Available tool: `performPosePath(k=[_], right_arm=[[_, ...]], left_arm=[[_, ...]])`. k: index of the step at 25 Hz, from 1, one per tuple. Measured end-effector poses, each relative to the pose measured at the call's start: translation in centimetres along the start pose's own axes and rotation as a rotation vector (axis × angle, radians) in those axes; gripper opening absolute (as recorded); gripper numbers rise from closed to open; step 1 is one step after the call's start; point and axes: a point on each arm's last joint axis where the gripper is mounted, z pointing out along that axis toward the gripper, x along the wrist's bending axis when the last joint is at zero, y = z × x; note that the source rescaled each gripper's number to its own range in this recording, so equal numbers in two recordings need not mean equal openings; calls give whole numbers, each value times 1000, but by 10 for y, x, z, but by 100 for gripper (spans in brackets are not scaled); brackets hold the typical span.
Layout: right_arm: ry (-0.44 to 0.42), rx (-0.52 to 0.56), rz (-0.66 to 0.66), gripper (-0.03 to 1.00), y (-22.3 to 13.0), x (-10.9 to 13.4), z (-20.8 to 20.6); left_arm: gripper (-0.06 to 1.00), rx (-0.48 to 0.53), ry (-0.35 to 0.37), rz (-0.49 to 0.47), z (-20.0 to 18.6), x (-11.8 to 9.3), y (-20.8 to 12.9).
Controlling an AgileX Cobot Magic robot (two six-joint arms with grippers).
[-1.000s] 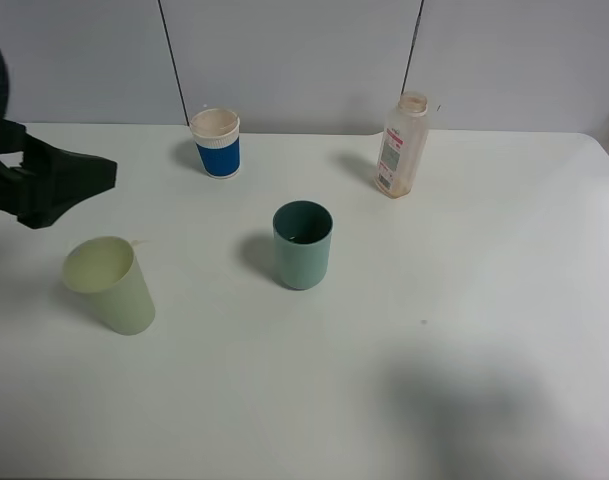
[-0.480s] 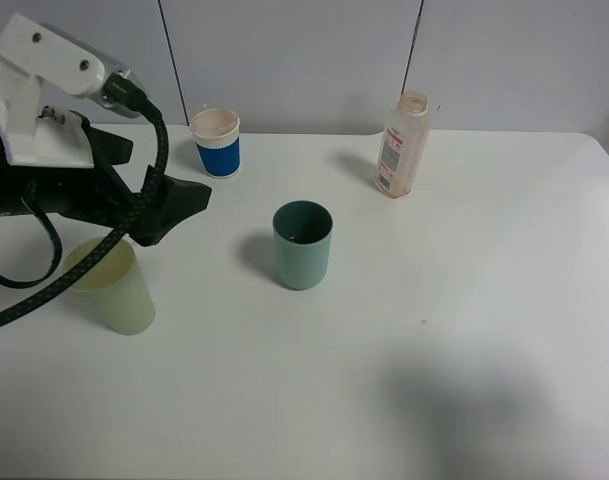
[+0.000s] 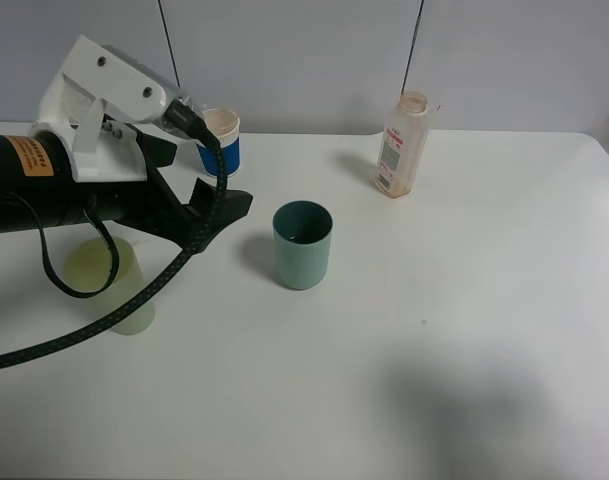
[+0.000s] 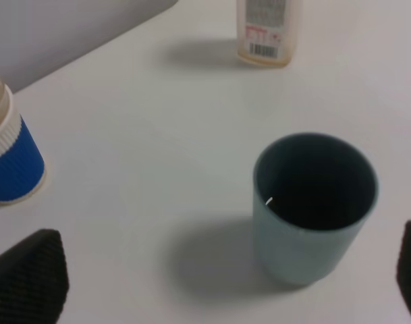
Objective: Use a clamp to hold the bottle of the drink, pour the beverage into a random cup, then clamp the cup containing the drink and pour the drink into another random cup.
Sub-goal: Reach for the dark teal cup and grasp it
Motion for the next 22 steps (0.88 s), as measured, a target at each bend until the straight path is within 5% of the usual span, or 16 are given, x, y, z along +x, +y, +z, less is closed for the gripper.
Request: performPosePath(k=[9,22], right_arm=[[0,0,0,100,0,0,0],[0,0,0,100,0,0,0]], left_arm=[[97,64,4,-33,15,-1,-12],[97,106,-103,-138,13,-38,-15]])
